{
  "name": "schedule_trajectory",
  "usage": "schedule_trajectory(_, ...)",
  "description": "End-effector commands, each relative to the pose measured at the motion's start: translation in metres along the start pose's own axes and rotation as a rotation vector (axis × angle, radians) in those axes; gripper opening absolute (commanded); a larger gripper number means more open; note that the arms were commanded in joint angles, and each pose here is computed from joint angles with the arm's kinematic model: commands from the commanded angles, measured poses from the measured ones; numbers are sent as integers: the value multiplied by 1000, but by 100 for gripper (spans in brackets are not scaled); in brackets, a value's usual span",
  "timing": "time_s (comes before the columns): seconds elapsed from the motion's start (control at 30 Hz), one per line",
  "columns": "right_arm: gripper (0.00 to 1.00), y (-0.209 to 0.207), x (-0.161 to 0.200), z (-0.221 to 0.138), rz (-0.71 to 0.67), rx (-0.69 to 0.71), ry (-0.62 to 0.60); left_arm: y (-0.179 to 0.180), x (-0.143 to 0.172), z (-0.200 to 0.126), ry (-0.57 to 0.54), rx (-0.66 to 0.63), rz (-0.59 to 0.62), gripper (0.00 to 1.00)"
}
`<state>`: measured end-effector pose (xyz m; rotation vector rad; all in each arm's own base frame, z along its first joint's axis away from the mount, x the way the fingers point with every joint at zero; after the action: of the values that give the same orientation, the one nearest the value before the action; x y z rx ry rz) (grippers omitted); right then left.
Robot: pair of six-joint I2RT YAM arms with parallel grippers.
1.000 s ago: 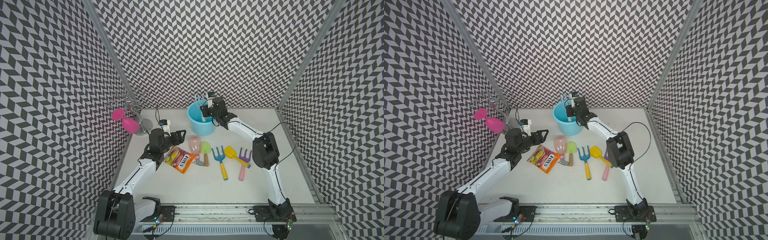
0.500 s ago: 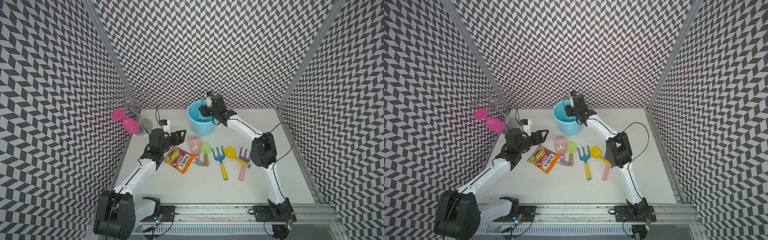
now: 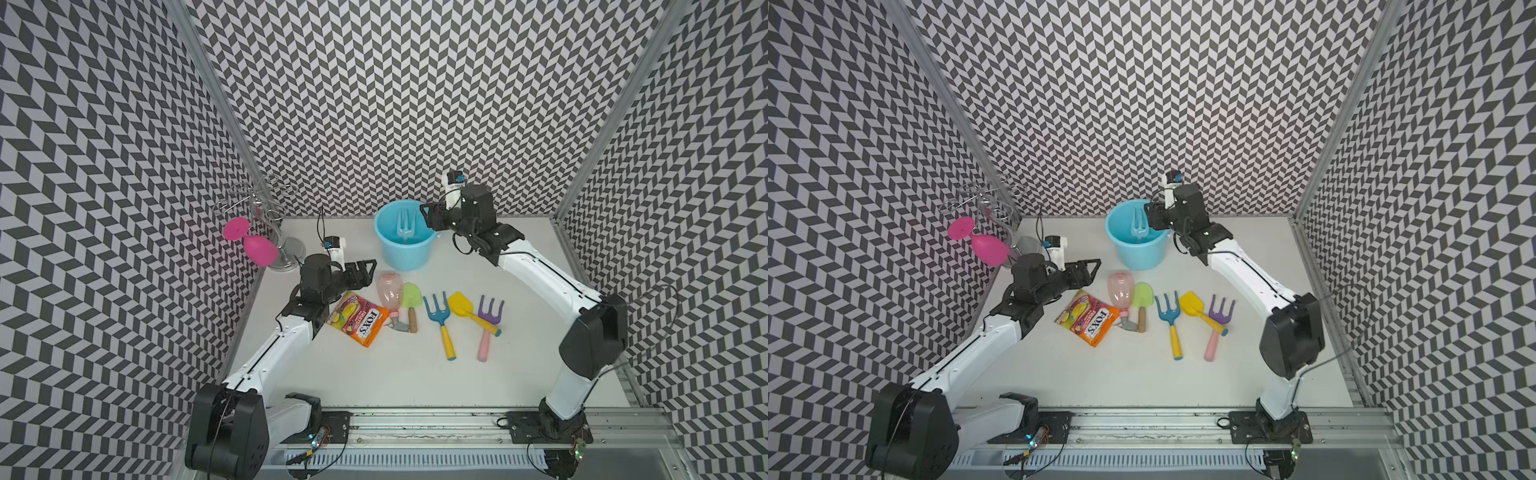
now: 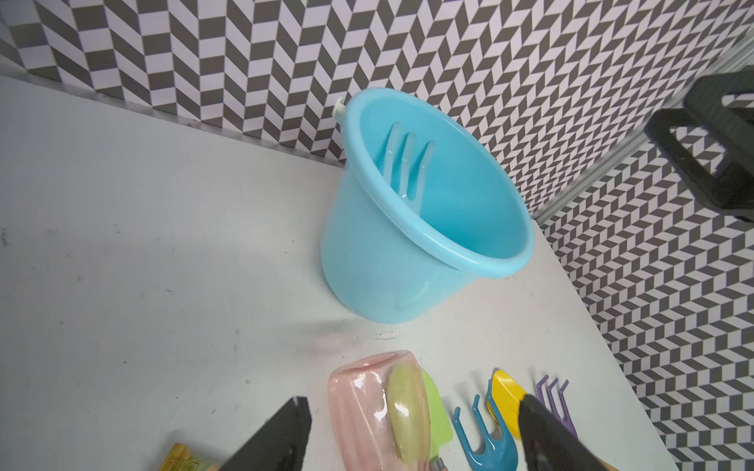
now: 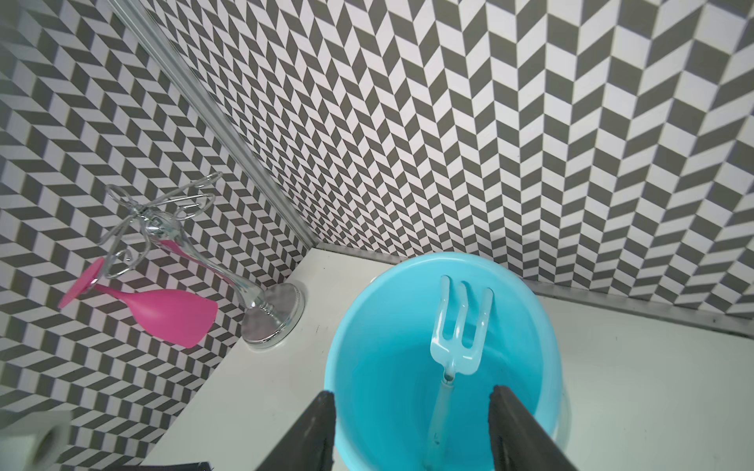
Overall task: Organize the gardening tools
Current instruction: Pick up the gardening tool from the center of the board.
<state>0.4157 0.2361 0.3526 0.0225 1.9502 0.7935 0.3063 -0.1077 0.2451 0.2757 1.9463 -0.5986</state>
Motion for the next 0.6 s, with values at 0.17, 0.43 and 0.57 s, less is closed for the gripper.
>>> schedule_trajectory(0.17, 63, -43, 49, -49, 74, 109, 115, -49, 18, 9, 118, 77, 99, 81)
schedule_trajectory(0.43, 63, -83, 118, -72, 118, 234, 314, -83, 54, 27, 241, 87, 179, 80)
schedule_trajectory(0.57, 62, -98, 145, -79, 146, 257, 370, -95, 66, 35, 276, 116, 213, 79)
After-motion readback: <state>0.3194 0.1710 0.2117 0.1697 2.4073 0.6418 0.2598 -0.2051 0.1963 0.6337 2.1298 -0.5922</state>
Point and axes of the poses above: each gripper's point midway between its finger pads, its own z axis out along the fingers, its own y axis along the line the jaws close on, x = y × z, the point moved 7 cm from there along -z, back along the fingers, and after that the axes turned 14 degrees about z, right-handed, at the moved point
